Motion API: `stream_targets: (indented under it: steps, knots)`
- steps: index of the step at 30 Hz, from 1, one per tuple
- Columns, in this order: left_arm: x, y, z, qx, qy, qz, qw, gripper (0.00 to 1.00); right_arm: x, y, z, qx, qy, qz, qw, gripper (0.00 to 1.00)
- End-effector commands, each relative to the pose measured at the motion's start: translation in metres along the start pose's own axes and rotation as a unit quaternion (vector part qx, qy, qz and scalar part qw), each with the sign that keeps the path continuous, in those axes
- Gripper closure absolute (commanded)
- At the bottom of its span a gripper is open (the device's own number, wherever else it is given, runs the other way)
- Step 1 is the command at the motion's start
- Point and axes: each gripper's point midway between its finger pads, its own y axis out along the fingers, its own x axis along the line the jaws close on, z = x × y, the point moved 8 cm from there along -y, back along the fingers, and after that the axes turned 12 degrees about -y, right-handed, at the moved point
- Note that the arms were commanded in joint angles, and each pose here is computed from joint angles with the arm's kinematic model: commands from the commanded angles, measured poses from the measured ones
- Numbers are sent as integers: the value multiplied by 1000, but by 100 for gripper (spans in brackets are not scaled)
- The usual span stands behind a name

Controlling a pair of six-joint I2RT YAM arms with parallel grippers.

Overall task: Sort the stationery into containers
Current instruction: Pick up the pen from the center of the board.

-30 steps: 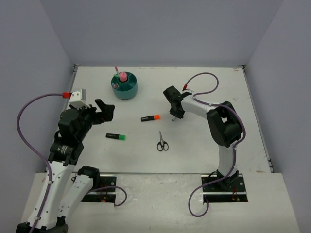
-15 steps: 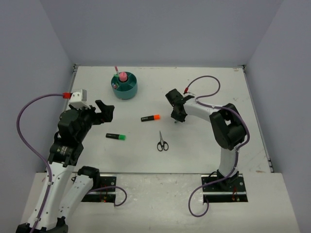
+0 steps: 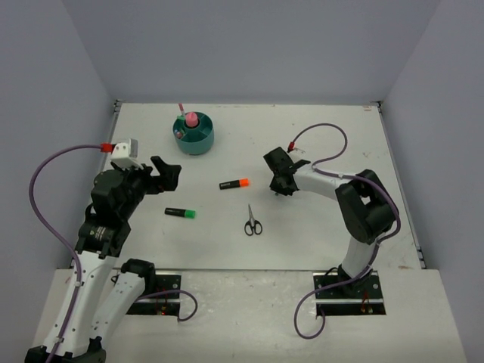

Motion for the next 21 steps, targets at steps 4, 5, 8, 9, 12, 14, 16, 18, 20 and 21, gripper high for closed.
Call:
stream_targets:
  steps: [4, 5, 8, 9, 12, 14, 16, 18, 20, 21]
  knots:
    - [-25, 21, 32, 90, -61, 185, 977, 0, 6, -76, 33, -76, -159, -77, 981, 100]
    - [-26, 24, 41, 114, -78, 206, 969, 0, 5, -90, 35, -96, -170, -97, 976, 100]
    - [-37, 27, 48, 129, -118, 285, 942, 0, 4, -118, 40, -147, -201, -166, 954, 100]
    - [-39, 26, 50, 135, -130, 309, 932, 0, 2, -126, 42, -162, -210, -187, 946, 100]
    - [-45, 24, 55, 142, -156, 359, 909, 0, -1, -151, 53, -186, -248, -294, 904, 100]
    - [-51, 21, 63, 152, -163, 391, 893, 0, -3, -173, 64, -219, -279, -379, 855, 100]
    - [-59, 23, 70, 164, -163, 405, 884, 0, -7, -191, 81, -231, -309, -451, 805, 100]
    - [-72, 23, 78, 176, -157, 422, 876, 0, -11, -211, 82, -272, -312, -482, 772, 100]
    - [-85, 26, 88, 193, -152, 428, 870, 0, -17, -220, 85, -285, -315, -505, 751, 100]
    - [-90, 27, 92, 199, -153, 430, 867, 0, -18, -225, 87, -287, -317, -517, 741, 100]
